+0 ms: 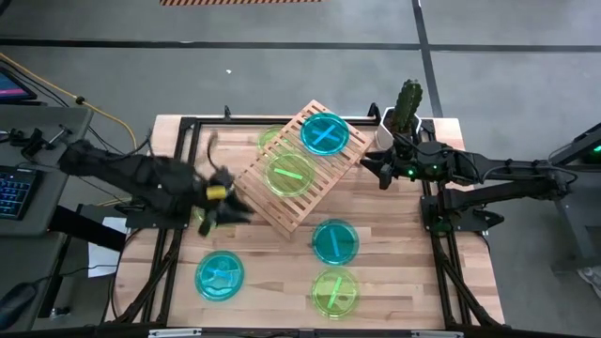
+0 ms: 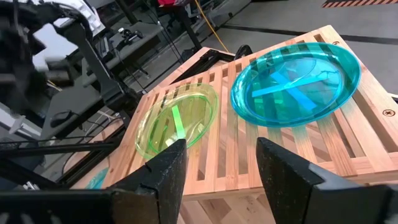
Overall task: Place and stack plates onto a shelf
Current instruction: Stack the left blue plate on top of the blue plate on the shelf
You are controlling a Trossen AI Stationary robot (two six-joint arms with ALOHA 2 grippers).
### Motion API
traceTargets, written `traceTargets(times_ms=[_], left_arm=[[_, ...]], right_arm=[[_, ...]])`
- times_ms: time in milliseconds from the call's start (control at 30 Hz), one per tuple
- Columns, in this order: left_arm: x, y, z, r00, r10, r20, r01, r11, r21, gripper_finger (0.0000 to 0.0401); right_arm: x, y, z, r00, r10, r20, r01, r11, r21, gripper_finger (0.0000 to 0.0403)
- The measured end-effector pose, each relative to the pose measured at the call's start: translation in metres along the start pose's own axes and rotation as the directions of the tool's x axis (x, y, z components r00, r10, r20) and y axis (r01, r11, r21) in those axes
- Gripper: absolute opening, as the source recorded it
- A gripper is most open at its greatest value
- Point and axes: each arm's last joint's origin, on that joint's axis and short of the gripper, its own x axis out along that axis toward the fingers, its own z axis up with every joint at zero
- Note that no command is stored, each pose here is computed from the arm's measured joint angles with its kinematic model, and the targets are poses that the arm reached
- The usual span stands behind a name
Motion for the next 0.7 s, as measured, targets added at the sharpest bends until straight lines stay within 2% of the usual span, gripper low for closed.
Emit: traceTargets(times_ms=[100,200,333,400,467,600,700], left_arm=[[0.006,-0.008,-0.026,0.975,0.092,-0.201,-0.087,0.996,0.034,0.0140],[0.016,-0.010,-0.053,0.909,0.192,-0.370,-0.144,0.978,0.153,0.0140],[0.033,-0.004,-0.079,0.791,0.367,-0.489,-0.160,0.896,0.414,0.0140],[0.045,-0.001,-0.088,0.749,0.419,-0.514,-0.153,0.863,0.481,0.0140],[0.056,0.003,-0.098,0.707,0.435,-0.558,-0.127,0.854,0.505,0.0140],[0.078,0.011,-0.124,0.623,0.362,-0.693,0.022,0.878,0.479,0.0140],[0.087,0.020,-0.141,0.612,0.292,-0.735,0.084,0.900,0.428,0.0140]], right_arm=[[0.000,0.000,-0.001,1.000,-0.005,-0.006,0.005,1.000,-0.004,0.0177],[0.000,-0.001,-0.002,1.000,-0.012,-0.015,0.012,1.000,-0.008,0.0177],[0.000,-0.002,-0.003,0.999,-0.027,-0.030,0.027,1.000,-0.015,0.0177],[0.000,-0.003,-0.004,0.999,-0.034,-0.035,0.034,0.999,-0.018,0.0177],[0.000,-0.003,-0.004,0.998,-0.038,-0.040,0.037,0.999,-0.020,0.0177],[0.000,-0.004,-0.005,0.998,-0.040,-0.042,0.039,0.999,-0.021,0.0177],[0.000,-0.004,-0.005,0.998,-0.040,-0.043,0.039,0.999,-0.022,0.0177]])
